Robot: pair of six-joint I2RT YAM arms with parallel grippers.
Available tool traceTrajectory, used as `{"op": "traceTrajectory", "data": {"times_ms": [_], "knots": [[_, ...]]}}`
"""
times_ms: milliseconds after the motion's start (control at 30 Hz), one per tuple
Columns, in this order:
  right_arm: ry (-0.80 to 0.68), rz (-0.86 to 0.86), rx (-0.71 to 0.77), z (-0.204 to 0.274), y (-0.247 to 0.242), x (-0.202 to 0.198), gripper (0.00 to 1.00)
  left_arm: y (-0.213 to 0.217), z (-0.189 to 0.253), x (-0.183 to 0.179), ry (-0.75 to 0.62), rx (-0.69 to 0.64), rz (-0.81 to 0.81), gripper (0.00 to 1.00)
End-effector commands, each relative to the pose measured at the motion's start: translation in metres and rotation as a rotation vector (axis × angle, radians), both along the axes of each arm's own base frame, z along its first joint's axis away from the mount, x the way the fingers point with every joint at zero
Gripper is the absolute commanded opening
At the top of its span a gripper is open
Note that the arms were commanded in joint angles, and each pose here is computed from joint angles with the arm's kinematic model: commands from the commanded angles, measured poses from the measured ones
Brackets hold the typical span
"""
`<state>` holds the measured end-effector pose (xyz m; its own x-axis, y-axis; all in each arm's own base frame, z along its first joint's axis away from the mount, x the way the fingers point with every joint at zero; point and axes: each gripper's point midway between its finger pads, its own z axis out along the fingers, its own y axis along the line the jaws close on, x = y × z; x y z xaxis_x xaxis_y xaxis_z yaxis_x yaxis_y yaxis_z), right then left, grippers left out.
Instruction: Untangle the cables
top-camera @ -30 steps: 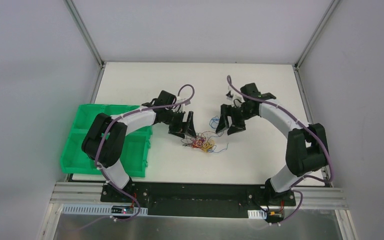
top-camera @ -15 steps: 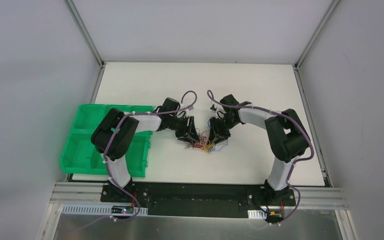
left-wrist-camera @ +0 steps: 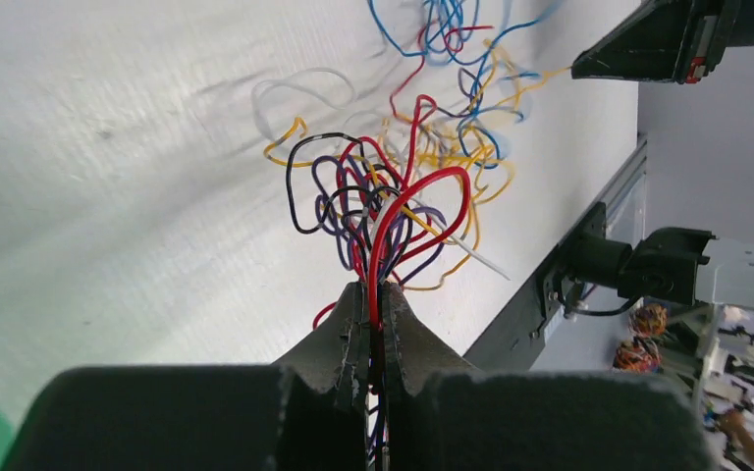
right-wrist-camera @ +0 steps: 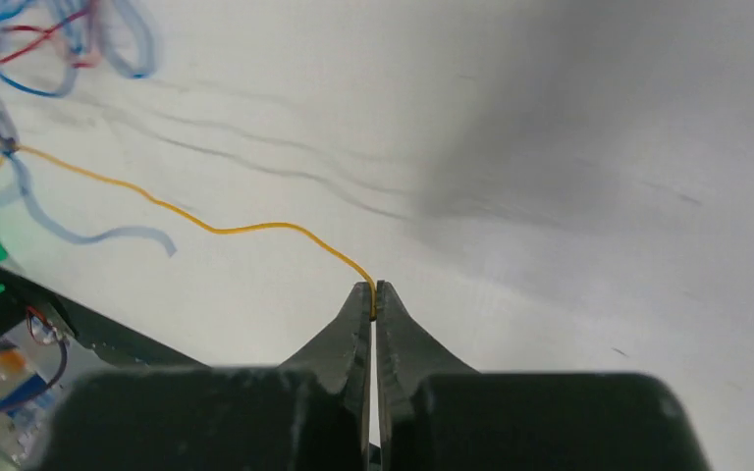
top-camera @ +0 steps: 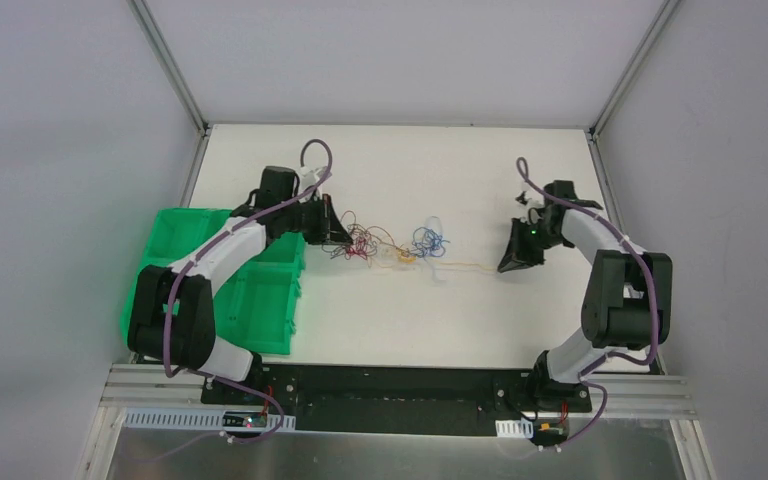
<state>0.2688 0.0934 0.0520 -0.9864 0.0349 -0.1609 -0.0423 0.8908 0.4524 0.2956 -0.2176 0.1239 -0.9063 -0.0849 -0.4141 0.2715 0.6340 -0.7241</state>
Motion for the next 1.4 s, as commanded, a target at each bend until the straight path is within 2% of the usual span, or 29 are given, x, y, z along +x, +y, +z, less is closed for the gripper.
{"op": "traceTrajectory", "data": {"times_ms": [0,133,267,367,400,500,533,633,700,767,833,900,1000,1100,1167,1200,1267,1300,1367], "knots": [[0.012,0.023,-0.130,0.009,-0.070,-0.017,0.00,0.027,0.035,0.005,-0.130,0.073,-0.011,0.00],[-0.038,-0.018,-0.194,0.015,-0.114,-0.005,0.00,0.023,0.070,0.010,-0.190,0.030,-0.044,0.00],[-0.092,0.016,-0.040,0.047,-0.080,0.004,0.01,0.008,0.074,0.005,-0.161,-0.012,-0.092,0.00],[-0.163,0.029,-0.021,0.064,-0.047,0.016,0.00,-0.009,0.064,0.000,-0.137,-0.004,-0.141,0.00],[-0.186,0.036,-0.008,0.069,-0.036,0.021,0.09,-0.016,0.062,-0.002,-0.136,-0.001,-0.160,0.00],[-0.238,0.074,0.042,0.086,0.002,0.030,0.66,-0.035,0.058,-0.005,-0.129,-0.010,-0.209,0.00],[-0.259,0.083,0.074,0.092,0.017,0.034,0.75,-0.040,0.055,-0.005,-0.119,-0.015,-0.220,0.00],[-0.303,0.096,0.214,0.106,0.063,0.046,0.91,-0.054,0.050,-0.002,-0.072,-0.072,-0.239,0.00],[-0.296,0.105,0.286,0.106,0.094,0.052,0.93,-0.062,0.048,0.003,-0.053,-0.117,-0.248,0.00],[-0.228,0.092,0.343,0.096,0.128,0.051,0.93,-0.068,0.042,0.009,-0.024,-0.141,-0.242,0.00],[-0.199,0.097,0.296,0.073,0.150,0.056,0.94,-0.071,0.037,0.012,-0.004,-0.155,-0.235,0.00],[-0.210,0.125,0.213,0.047,0.165,0.062,0.93,-0.071,0.029,0.013,0.015,-0.154,-0.227,0.00],[-0.215,0.192,0.003,-0.001,0.174,0.063,0.92,-0.067,0.014,0.012,0.036,-0.130,-0.209,0.00],[-0.185,0.233,-0.157,-0.030,0.169,0.057,0.83,-0.057,0.006,0.016,0.049,-0.109,-0.169,0.00],[-0.174,0.241,-0.237,-0.040,0.155,0.053,0.66,-0.045,0.005,0.021,0.067,-0.104,-0.124,0.00],[-0.167,0.236,-0.272,-0.041,0.144,0.050,0.52,-0.036,0.008,0.023,0.069,-0.102,-0.100,0.00],[-0.160,0.243,-0.313,-0.038,0.111,0.043,0.05,-0.017,0.012,0.023,0.063,-0.078,-0.070,0.03],[-0.161,0.234,-0.326,-0.034,0.093,0.039,0.00,-0.008,0.015,0.022,0.050,-0.052,-0.063,0.05],[-0.150,0.239,-0.370,-0.030,0.051,0.026,0.00,0.010,0.017,0.019,0.002,0.027,-0.051,0.07]]}}
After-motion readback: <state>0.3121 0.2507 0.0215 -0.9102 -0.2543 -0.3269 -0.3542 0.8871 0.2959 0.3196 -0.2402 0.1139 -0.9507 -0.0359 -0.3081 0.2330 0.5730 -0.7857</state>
